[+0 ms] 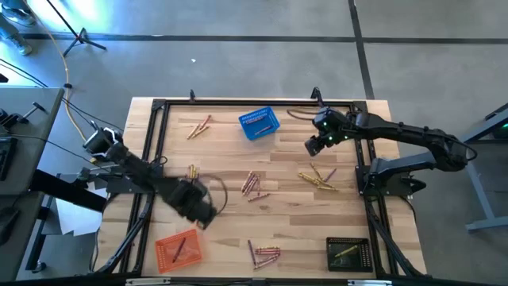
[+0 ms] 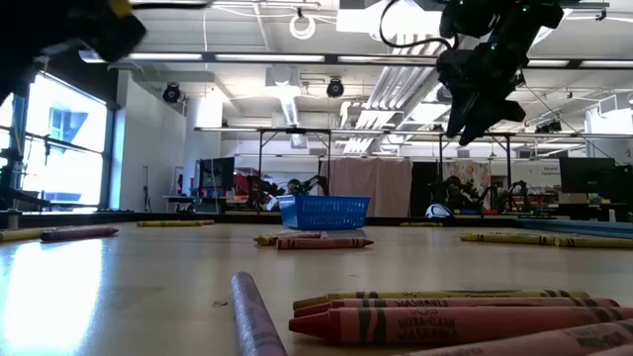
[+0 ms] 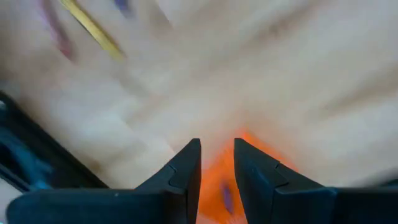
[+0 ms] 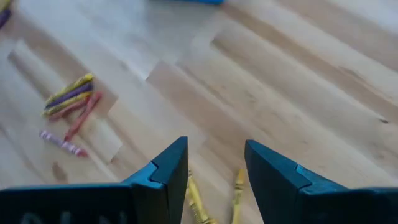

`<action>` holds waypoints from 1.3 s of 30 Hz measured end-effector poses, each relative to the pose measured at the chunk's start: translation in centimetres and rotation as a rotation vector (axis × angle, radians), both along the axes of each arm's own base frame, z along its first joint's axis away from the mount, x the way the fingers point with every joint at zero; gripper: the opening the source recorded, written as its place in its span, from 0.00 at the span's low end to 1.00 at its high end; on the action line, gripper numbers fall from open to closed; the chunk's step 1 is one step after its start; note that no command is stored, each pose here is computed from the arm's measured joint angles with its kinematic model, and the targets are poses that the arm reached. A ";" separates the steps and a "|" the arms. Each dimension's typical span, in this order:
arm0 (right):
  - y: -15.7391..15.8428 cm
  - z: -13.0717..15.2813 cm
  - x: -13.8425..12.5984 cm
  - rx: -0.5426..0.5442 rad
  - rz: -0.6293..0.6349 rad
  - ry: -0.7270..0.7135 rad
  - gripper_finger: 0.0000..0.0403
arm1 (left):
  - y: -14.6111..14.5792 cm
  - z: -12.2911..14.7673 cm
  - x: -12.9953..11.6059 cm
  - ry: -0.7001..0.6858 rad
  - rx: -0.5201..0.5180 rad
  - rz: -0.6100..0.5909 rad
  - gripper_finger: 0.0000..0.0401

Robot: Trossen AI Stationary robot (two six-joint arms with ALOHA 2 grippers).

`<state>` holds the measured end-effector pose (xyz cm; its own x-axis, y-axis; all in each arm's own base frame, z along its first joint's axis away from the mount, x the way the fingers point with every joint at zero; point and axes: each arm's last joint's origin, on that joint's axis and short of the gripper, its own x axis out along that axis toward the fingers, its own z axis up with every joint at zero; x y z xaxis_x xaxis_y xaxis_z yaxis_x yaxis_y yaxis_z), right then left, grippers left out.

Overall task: Sort crayons
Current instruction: Put the purple crayon into the orange bin

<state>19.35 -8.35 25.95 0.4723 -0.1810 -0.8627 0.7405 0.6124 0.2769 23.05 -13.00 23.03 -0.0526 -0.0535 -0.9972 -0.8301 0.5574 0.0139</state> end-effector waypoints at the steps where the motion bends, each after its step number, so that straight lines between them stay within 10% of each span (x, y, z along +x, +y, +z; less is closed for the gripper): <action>1: -0.4 0.0 -0.2 -0.011 -0.020 0.010 0.36 | 1.0 0.0 0.2 0.001 0.040 -0.010 0.21; 7: -2.4 -0.6 -2.1 -0.052 -0.093 0.150 0.36 | 6.8 0.3 2.2 -0.047 0.209 -0.150 0.21; 19: -0.5 -2.5 -3.0 0.249 -0.026 0.406 0.36 | 18.7 0.5 4.2 -0.146 0.278 -0.265 0.21; 29: 3.3 -2.5 -1.3 0.224 -0.460 0.376 0.36 | 24.0 1.2 5.4 -0.415 0.311 -0.448 0.21; 39: 6.4 -4.6 -1.0 0.297 -0.784 0.350 0.36 | 28.3 1.2 3.3 -0.377 0.354 -0.474 0.21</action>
